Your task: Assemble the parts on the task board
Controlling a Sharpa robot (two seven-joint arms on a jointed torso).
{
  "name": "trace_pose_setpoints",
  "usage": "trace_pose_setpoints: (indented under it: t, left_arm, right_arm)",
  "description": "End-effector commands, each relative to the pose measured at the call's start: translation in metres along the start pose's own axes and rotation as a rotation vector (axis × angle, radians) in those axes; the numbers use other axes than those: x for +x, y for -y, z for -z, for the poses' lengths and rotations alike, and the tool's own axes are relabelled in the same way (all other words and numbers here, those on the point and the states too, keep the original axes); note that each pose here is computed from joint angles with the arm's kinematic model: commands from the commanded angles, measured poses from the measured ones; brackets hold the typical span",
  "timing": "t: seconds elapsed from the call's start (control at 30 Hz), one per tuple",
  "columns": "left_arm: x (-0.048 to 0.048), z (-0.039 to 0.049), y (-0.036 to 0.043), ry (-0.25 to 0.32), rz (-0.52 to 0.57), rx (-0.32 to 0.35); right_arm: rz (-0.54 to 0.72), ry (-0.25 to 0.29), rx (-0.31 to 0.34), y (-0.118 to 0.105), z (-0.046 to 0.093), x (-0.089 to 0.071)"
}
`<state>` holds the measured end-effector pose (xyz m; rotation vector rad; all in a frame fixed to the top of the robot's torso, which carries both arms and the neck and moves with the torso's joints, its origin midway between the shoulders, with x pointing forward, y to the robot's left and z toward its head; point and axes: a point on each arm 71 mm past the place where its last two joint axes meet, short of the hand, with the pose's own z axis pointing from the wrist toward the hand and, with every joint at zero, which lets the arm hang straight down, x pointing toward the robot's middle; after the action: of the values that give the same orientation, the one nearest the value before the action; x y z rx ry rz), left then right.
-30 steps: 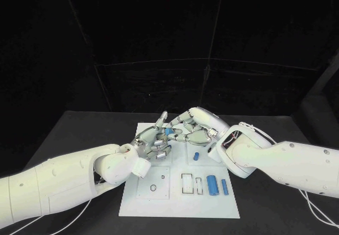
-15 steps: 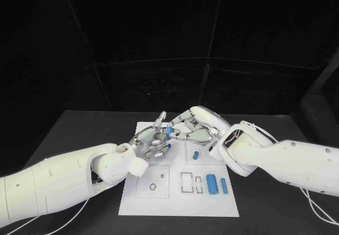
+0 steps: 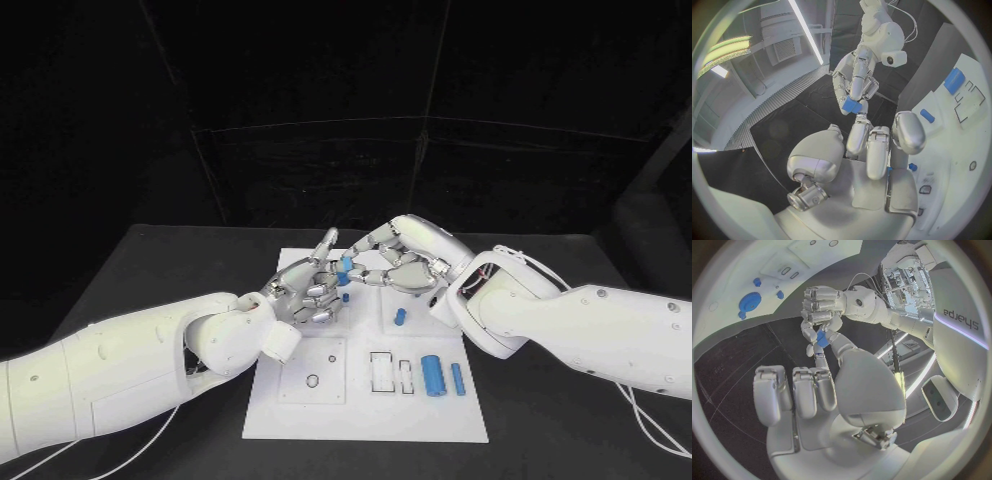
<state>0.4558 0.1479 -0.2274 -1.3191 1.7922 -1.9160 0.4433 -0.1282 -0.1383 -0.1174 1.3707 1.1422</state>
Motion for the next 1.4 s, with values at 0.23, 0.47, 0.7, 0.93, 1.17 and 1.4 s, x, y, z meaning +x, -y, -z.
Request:
trace_pose_setpoints:
  t: [0.23,0.47,0.7,0.93,1.17,1.4]
  left_arm:
    - [0.0005,0.0006,0.0024,-0.024,-0.008,0.011]
    - [-0.0002,0.0006,0.0025,-0.022,-0.015,0.01]
    - [-0.0008,0.0007,0.0025,-0.022,-0.018,0.009]
    - [-0.0012,0.0011,0.0026,-0.023,-0.021,0.008]
    - [-0.002,0.0019,0.0029,-0.022,-0.022,0.008]
    - [-0.0032,0.0026,0.0032,-0.019,-0.023,0.008]
  right_arm:
    - [0.011,-0.005,0.006,0.0028,0.002,-0.0019]
    - [0.011,-0.002,0.004,0.0022,0.0029,-0.0026]
    - [0.009,0.001,0.003,0.0019,0.0036,-0.0031]
    - [0.008,0.003,0.007,0.0026,0.0043,-0.0038]
    - [0.01,0.008,0.012,0.0039,0.0052,-0.005]
    - [0.008,0.015,0.01,0.0038,0.0053,-0.0056]
